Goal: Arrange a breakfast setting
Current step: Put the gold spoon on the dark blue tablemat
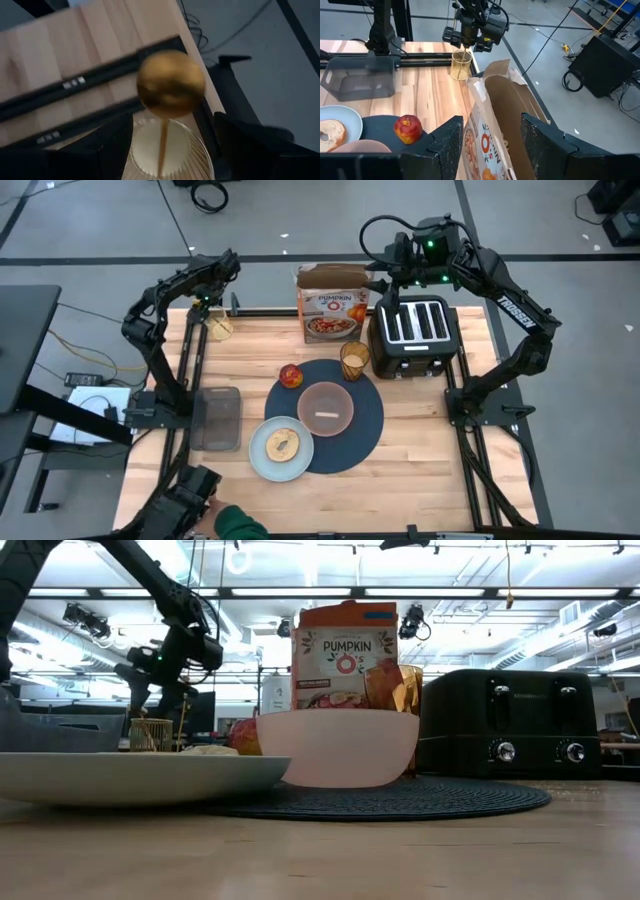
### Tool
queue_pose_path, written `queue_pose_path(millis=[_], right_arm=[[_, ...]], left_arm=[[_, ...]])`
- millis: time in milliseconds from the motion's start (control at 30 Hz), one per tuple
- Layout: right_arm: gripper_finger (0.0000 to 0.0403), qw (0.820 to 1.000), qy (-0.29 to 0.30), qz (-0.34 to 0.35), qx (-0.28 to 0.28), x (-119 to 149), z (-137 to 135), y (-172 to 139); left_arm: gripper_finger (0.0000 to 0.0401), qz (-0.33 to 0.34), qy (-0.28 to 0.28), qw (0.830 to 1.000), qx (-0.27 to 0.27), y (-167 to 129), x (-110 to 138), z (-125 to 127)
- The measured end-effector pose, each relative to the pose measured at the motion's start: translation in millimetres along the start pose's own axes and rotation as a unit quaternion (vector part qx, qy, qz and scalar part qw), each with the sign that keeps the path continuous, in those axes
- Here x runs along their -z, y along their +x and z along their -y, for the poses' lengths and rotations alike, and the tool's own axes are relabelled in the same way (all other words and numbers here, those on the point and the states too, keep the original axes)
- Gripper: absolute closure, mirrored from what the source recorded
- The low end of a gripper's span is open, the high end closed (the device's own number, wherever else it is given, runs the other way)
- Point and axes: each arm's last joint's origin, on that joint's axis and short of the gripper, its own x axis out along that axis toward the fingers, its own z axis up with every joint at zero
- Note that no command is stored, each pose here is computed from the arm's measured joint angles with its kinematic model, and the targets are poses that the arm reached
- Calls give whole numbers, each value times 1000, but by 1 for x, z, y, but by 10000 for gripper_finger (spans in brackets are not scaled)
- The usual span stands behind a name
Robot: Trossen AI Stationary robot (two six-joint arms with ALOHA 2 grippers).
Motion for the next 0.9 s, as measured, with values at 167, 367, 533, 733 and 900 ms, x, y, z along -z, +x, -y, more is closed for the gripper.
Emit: queue_pose_path(millis=[167, 367, 533, 733, 900], right_arm=[[198, 1000, -1, -2, 1, 0, 0, 0], [198, 1000, 1, -6, 11, 2, 5, -1], [198, 1000, 4, -6, 19, 4, 9, -4], [198, 1000, 5, -4, 24, 4, 10, -9], [198, 1000, 4, -4, 25, 4, 10, -10]], left_arm=[[130, 30, -22, 999, -16, 1, -3, -4], [182, 28, -29, 999, -17, 7, -1, 0], [230, 25, -21, 999, -16, 8, 5, 2], [256, 24, 2, 1000, -12, 6, 8, 2], [259, 24, 8, 1000, -12, 6, 8, 2]])
